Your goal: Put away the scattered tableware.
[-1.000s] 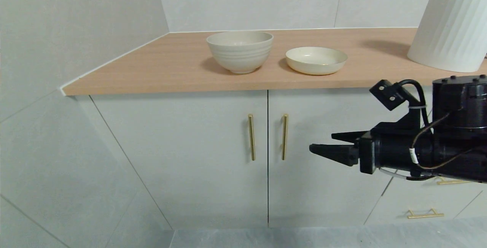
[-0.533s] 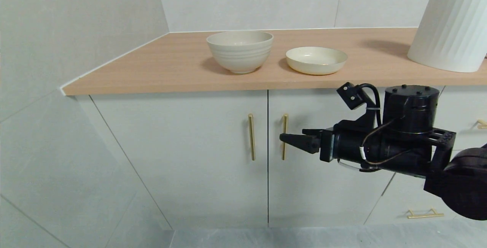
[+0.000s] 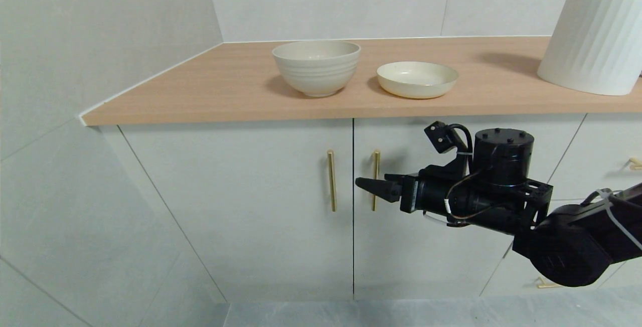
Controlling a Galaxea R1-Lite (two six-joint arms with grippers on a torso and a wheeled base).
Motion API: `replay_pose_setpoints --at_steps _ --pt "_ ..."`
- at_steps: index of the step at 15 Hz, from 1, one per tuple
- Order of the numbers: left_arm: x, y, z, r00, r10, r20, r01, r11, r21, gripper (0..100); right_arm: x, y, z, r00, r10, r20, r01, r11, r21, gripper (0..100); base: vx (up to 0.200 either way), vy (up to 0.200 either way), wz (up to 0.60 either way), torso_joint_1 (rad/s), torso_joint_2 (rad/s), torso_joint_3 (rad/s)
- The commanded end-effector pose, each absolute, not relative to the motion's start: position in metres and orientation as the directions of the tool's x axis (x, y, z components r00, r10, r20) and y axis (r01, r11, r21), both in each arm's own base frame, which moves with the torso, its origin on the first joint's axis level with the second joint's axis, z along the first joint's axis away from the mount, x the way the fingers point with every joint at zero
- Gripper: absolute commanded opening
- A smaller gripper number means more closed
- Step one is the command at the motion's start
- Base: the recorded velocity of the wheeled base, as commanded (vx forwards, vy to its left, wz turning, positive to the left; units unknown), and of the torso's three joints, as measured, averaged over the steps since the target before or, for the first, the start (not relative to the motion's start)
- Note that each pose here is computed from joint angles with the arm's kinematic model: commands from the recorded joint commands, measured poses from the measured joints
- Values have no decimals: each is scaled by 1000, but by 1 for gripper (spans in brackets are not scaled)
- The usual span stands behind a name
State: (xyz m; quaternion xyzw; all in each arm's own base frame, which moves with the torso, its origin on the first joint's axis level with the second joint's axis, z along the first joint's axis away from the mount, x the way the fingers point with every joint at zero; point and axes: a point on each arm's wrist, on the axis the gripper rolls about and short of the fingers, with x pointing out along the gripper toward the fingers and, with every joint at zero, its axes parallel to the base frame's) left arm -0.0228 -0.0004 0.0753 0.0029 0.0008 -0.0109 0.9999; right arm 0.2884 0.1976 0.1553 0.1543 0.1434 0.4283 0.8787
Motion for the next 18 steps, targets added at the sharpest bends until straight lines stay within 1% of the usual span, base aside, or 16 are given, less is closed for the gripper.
replay_pose_setpoints --at_steps 1,3,7,10,13,17,18 --pt "-23 0 75 1000 -21 -2 21 1000 6 100 292 200 149 592 795 -132 -705 590 393 100 0 0 0 0 0 0" --pt "-23 0 75 1000 -21 -2 21 1000 6 100 294 202 147 593 798 -108 -713 583 390 100 0 0 0 0 0 0" --pt "-23 0 75 1000 -21 -2 21 1000 6 100 300 208 134 591 798 -115 -712 583 392 100 0 0 0 0 0 0" --pt "-23 0 75 1000 -21 -2 21 1000 6 100 297 216 132 577 808 -115 -721 571 391 100 0 0 0 0 0 0" --pt "-23 0 75 1000 -21 -2 21 1000 6 100 298 223 126 598 796 -98 -716 585 382 100 0 0 0 0 0 0" --pt "-23 0 75 1000 -21 -2 21 1000 6 100 296 223 127 598 797 -82 -720 579 382 100 0 0 0 0 0 0" --pt "-23 0 75 1000 -21 -2 21 1000 5 100 295 222 131 597 799 -73 -715 571 403 100 0 0 0 0 0 0"
